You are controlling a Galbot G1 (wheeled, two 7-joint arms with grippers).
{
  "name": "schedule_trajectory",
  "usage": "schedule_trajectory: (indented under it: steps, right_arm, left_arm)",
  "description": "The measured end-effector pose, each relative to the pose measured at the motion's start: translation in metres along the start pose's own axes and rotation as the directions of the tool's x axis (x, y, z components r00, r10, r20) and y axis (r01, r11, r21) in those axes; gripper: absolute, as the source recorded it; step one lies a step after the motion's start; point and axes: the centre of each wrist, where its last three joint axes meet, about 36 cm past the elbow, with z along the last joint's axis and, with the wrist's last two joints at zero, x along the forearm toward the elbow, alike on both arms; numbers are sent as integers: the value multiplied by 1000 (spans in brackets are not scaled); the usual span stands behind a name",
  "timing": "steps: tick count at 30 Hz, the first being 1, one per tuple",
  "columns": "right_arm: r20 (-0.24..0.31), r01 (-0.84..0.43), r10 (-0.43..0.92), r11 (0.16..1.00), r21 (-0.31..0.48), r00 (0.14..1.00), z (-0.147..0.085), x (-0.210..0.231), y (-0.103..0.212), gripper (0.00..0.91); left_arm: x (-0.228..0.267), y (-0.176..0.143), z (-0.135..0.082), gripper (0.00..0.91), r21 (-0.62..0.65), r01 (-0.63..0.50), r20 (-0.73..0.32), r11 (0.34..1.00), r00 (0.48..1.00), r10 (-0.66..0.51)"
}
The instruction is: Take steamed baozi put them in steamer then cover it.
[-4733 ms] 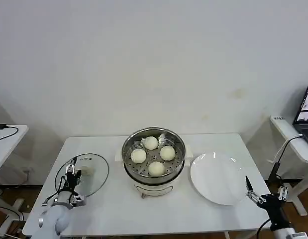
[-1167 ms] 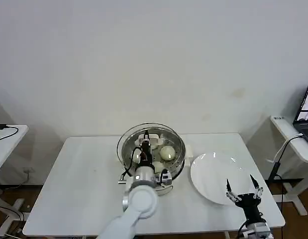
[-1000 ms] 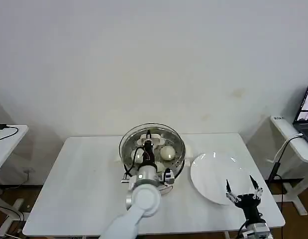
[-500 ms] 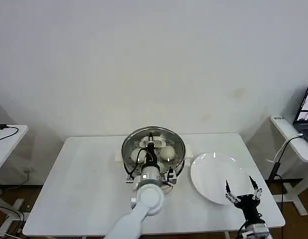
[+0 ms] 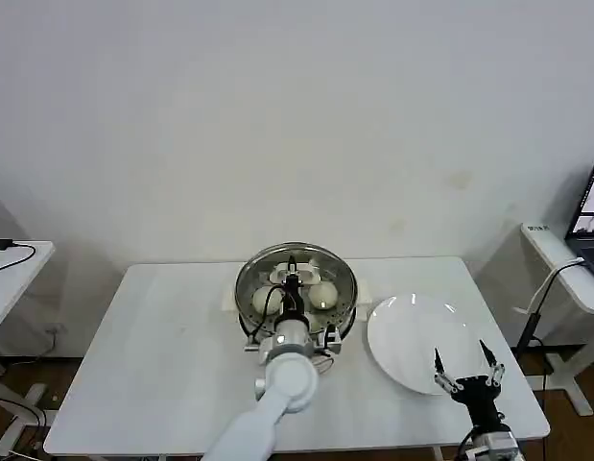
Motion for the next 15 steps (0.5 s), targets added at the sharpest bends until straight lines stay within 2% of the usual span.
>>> schedule_trajectory:
  steps: [15]
  right_arm:
    - [1,9,-9,1000,3,1000,1,1,4,907]
  left_arm:
    - [6,1,-3,0,18,-20,11,1000,1000,20]
